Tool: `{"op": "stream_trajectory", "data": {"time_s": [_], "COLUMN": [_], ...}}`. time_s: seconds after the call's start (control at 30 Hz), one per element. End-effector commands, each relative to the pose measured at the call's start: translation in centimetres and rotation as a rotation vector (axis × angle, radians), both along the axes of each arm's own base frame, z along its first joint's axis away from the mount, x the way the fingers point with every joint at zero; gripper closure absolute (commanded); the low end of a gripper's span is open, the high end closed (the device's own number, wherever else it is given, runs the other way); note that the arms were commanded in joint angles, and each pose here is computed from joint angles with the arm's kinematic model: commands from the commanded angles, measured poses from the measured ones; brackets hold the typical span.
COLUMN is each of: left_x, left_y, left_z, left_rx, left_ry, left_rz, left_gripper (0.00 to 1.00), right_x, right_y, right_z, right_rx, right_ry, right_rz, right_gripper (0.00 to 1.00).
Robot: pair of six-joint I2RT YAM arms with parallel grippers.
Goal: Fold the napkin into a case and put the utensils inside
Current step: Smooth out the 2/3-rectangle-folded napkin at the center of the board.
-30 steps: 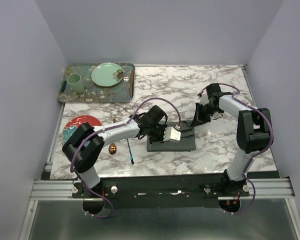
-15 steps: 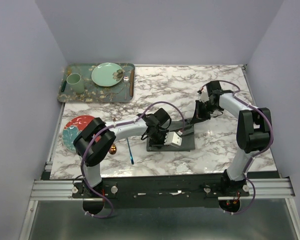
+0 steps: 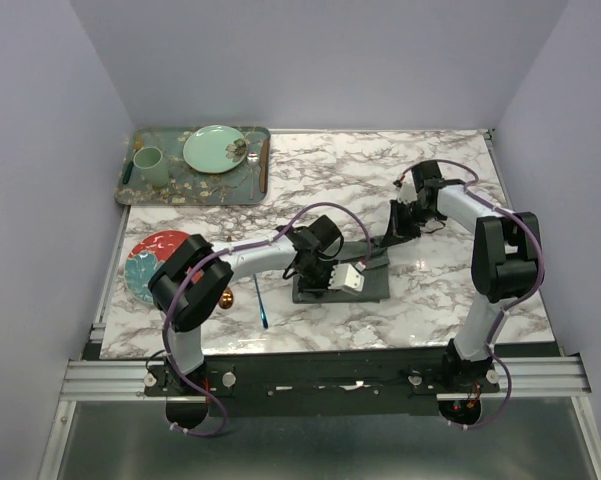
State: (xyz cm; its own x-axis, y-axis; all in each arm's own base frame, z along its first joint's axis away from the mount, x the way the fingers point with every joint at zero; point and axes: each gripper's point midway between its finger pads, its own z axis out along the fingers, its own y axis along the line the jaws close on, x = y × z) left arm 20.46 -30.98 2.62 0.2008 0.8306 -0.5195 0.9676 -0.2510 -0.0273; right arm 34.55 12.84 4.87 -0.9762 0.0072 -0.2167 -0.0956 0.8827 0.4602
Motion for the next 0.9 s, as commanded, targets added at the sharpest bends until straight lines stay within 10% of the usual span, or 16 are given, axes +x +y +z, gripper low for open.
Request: {"op": "stream_trajectory", "data": {"time_s": [0.0, 0.33, 0.87], "left_x": [0.9, 5.9, 9.9], "left_y": [0.1, -4.7, -5.2], "left_z": [0.8, 11.1, 3.2], "left_rx": [-0.013, -0.317, -0.170], "left_ry": [0.054, 0.028, 0.151], "left_rz": [0.096, 0.329, 0.549], "left_gripper": [0.83, 0.60, 0.69], "right_x": [-2.2, -1.8, -1.9], "right_y": [-0.6, -0.5, 0.4], "right_z": [-1.8, -1.3, 4.5], "right_rx": [-0.022, -0.035, 0.020], "right_ry": [0.037, -0.014, -0.111], "right_rz": [0.023, 0.047, 0.121], "right_gripper": [1.00, 0.79, 0.43]}}
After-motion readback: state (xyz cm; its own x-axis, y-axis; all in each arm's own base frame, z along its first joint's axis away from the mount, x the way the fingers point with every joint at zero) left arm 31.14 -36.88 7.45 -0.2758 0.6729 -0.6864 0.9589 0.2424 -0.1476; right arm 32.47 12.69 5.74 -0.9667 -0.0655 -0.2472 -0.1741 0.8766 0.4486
